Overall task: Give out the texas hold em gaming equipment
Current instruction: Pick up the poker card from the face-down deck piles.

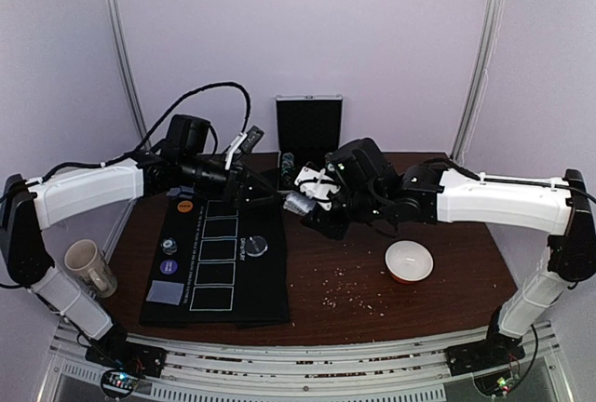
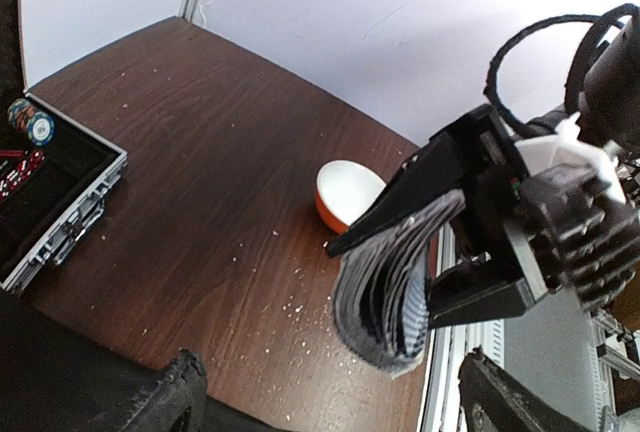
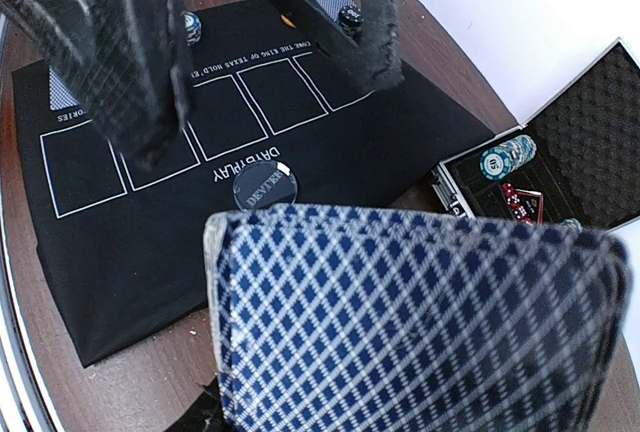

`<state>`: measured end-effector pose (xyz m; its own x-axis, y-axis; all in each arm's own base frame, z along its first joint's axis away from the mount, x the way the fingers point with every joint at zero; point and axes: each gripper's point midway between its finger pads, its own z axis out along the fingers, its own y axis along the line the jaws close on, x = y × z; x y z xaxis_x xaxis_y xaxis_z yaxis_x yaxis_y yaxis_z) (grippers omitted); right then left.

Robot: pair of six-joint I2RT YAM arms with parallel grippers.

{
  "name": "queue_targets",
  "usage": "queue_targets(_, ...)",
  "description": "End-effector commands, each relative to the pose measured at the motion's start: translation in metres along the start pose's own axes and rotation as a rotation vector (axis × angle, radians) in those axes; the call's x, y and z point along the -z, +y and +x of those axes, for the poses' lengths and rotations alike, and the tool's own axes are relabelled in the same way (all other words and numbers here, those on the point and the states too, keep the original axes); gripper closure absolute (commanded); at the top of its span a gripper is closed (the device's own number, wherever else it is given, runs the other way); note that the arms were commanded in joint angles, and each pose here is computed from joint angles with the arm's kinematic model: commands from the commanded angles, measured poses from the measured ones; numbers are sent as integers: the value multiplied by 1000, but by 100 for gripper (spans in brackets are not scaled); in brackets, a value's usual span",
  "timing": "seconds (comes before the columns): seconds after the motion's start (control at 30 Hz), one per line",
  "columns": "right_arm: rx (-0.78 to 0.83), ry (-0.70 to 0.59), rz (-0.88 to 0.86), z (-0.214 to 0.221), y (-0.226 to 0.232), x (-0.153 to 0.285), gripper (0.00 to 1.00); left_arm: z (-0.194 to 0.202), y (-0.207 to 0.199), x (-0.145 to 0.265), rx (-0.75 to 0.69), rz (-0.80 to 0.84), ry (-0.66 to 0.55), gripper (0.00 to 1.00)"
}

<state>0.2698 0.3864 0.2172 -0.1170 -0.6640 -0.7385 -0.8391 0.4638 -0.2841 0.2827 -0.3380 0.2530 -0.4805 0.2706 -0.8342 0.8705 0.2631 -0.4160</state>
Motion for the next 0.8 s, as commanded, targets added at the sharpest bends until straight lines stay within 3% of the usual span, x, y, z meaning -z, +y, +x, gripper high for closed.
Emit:
queue_targets(0.0, -2, -36, -12, -16, 5, -2, 50, -22, -12, -10, -53, 75, -79, 10)
queue_targets(0.1, 5, -39, -18, -19, 8, -3, 50, -17, -9, -20, -37, 75, -57, 14)
queue_targets(0.23, 20, -38, -20, -22, 12, -4, 50, -13, 2, -30, -16, 42, -13, 29)
queue_targets(0.43, 28, -32, -28, -21, 15, -9, 50, -7, 4, -37, -41, 18, 16, 35)
queue_targets(0.77, 32, -24, -7, -16, 12, -5, 50, -14, 12, -19, -124, -120, 42, 74)
